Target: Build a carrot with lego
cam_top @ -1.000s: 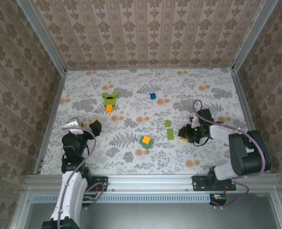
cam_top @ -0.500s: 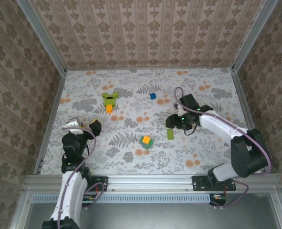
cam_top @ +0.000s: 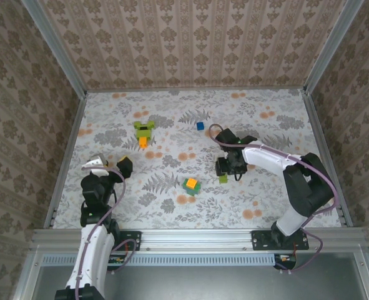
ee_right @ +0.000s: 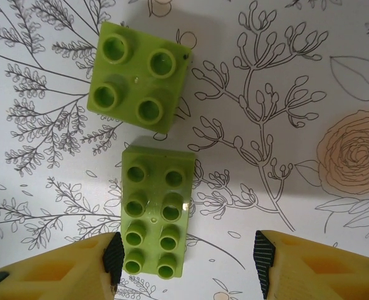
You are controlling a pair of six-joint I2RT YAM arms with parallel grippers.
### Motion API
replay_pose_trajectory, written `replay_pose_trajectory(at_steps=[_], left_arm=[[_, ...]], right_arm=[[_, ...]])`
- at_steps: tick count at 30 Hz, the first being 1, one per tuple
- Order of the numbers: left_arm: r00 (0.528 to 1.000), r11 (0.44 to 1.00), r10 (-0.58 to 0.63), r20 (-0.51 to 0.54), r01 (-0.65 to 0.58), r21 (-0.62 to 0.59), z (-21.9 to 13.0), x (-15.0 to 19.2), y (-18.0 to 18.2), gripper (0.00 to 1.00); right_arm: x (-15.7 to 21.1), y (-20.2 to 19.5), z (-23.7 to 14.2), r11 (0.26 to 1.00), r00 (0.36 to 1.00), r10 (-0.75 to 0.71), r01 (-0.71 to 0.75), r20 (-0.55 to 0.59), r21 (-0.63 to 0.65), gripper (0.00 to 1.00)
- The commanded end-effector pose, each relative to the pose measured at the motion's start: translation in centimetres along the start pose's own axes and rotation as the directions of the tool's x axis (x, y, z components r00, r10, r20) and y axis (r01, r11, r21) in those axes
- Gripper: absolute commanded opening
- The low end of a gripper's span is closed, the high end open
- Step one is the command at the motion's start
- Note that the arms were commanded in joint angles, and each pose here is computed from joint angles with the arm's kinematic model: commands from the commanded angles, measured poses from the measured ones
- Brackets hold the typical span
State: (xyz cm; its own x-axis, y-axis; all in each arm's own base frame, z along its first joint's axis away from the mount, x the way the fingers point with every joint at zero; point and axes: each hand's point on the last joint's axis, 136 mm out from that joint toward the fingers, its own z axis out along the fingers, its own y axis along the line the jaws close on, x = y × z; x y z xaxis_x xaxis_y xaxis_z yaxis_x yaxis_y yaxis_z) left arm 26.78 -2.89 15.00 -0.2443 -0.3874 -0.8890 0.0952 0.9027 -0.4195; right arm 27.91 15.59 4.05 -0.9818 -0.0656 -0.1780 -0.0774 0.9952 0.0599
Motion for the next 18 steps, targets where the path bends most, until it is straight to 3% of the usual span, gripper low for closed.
replay_pose_trajectory(at_steps=[1, 18], left_arm=[[1.000, 1.000, 0.021, 0.010, -0.021, 0.005, 0.0, 0.2, 0.0, 1.00], [1.000, 1.000, 0.021, 0.010, -0.021, 0.004, 0.0, 0.2, 0.0, 1.00]], right_arm=[[0.1, 0.2, 0.5, 1.000, 1.000, -0.005, 0.005, -0.009, 0.021, 0.60], [0.5, 0.9, 2.1, 0.997, 0.998, -0.036, 0.039, -0.041, 0.067, 0.59]])
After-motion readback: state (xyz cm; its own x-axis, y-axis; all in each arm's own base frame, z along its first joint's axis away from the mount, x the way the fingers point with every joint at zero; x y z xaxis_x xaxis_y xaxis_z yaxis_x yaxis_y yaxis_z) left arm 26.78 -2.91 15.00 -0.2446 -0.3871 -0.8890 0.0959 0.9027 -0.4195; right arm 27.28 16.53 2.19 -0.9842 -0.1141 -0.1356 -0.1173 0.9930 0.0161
